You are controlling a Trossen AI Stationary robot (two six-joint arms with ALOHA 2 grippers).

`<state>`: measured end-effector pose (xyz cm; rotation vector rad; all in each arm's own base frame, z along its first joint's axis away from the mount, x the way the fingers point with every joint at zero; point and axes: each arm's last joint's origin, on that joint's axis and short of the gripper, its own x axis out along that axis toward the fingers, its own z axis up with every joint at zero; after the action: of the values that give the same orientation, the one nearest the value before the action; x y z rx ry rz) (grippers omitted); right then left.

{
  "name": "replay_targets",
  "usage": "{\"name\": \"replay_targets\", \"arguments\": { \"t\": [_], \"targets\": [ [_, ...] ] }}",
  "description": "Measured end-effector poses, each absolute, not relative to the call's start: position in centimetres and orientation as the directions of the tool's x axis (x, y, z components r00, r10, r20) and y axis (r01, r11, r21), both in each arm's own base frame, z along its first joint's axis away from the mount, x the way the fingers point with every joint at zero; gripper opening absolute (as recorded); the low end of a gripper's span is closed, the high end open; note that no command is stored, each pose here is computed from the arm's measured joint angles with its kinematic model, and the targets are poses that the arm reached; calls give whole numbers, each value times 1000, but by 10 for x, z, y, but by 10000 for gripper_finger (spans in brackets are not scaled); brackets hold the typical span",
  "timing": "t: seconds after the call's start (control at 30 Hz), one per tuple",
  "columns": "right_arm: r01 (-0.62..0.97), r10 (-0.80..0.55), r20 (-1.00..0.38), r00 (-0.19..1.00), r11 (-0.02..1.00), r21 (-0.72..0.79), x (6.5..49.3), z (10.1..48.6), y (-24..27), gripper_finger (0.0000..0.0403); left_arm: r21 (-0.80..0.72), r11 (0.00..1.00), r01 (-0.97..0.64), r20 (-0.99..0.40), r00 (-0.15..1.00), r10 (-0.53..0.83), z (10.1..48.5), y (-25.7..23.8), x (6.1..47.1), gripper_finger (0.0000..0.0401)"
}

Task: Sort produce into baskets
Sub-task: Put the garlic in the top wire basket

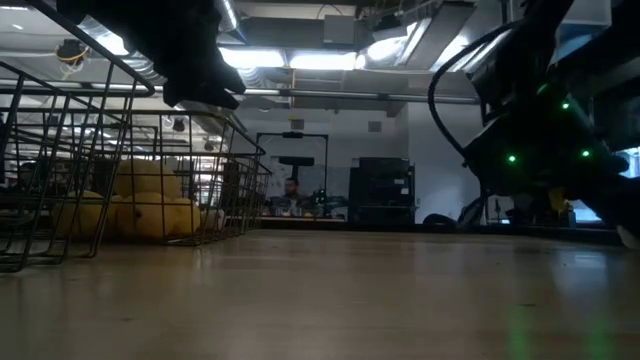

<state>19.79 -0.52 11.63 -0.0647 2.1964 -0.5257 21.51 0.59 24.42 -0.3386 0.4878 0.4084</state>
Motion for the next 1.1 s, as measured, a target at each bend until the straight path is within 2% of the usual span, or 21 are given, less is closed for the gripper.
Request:
{"name": "replay_targets", "arguments": {
  "t": [0.4, 0.5, 0.7, 0.8, 0.93, 1.1],
  "targets": [
    [188, -112, -697, -709, 922, -339, 179, 109, -2, 270, -210, 867, -452, -515, 805, 295, 244, 6, 215, 182],
    [173, -130, -690, -712, 920, -352, 177, 108, -3, 244, -210, 867, -452, -515, 805, 295, 244, 6, 215, 182],
    [143, -162, -699, -696, 923, -356, 183, 112, -3, 166, -213, 866, -452, -513, 806, 295, 244, 6, 215, 182],
    [119, -215, -715, -665, 915, -385, 189, 116, -5, 147, -213, 866, -452, -513, 806, 295, 244, 6, 215, 182],
    [103, -287, -748, -598, 898, -427, 201, 126, -7, 150, -217, 866, -450, -506, 810, 295, 245, 6, 215, 182],
    [163, -328, -838, -437, 887, -433, 219, 149, -8, 154, -222, 868, -445, -494, 818, 293, 246, 6, 216, 182]
  ]
}}
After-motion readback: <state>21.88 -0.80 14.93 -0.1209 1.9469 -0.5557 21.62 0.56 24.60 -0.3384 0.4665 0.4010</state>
